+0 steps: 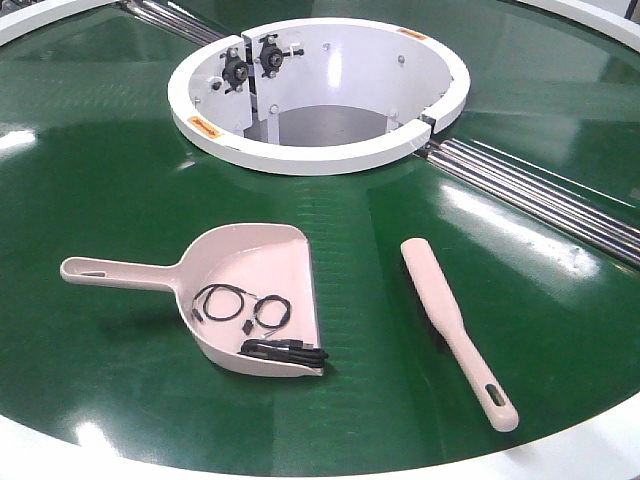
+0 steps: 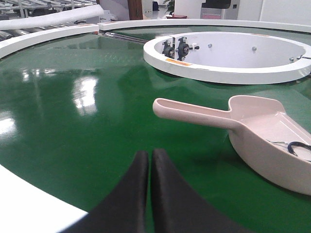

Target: Clean and inspect green conveyor with broom and dustpan

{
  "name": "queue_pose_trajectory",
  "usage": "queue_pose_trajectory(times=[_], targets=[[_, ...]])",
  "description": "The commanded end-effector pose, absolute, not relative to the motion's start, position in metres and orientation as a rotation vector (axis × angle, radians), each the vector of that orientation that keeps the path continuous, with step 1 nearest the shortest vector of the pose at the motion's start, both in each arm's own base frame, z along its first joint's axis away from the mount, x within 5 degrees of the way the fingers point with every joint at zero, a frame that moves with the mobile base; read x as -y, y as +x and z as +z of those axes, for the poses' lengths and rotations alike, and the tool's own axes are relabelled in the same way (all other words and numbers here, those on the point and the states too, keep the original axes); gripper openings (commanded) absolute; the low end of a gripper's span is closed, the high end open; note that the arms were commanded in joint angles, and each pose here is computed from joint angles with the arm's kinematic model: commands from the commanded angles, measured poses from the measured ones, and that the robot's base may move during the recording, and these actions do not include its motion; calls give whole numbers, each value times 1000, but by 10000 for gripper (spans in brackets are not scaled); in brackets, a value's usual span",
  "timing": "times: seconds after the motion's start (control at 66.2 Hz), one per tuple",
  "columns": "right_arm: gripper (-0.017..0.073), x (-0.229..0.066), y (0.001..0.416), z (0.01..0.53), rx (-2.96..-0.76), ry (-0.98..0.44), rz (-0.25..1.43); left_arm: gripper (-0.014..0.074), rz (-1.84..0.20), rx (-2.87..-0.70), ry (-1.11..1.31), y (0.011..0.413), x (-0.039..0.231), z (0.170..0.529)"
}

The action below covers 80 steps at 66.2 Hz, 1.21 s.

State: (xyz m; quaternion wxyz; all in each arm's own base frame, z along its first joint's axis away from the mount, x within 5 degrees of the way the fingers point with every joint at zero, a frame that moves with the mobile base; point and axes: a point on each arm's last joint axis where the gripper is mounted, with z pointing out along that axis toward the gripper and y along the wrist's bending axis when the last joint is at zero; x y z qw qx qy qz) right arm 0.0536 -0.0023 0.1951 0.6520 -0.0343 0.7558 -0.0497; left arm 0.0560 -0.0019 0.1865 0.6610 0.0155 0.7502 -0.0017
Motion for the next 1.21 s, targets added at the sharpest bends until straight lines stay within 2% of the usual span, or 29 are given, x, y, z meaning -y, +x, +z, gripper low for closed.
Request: queue_pose_trajectory(times=[0.0, 1.192], targets=[[-3, 3, 57, 197, -1582, -70, -139, -6, -9, -1631, 18, 56, 1, 188], [-3, 3, 57, 193, -1576, -70, -137, -6, -9, -1631, 18, 56, 1, 188]])
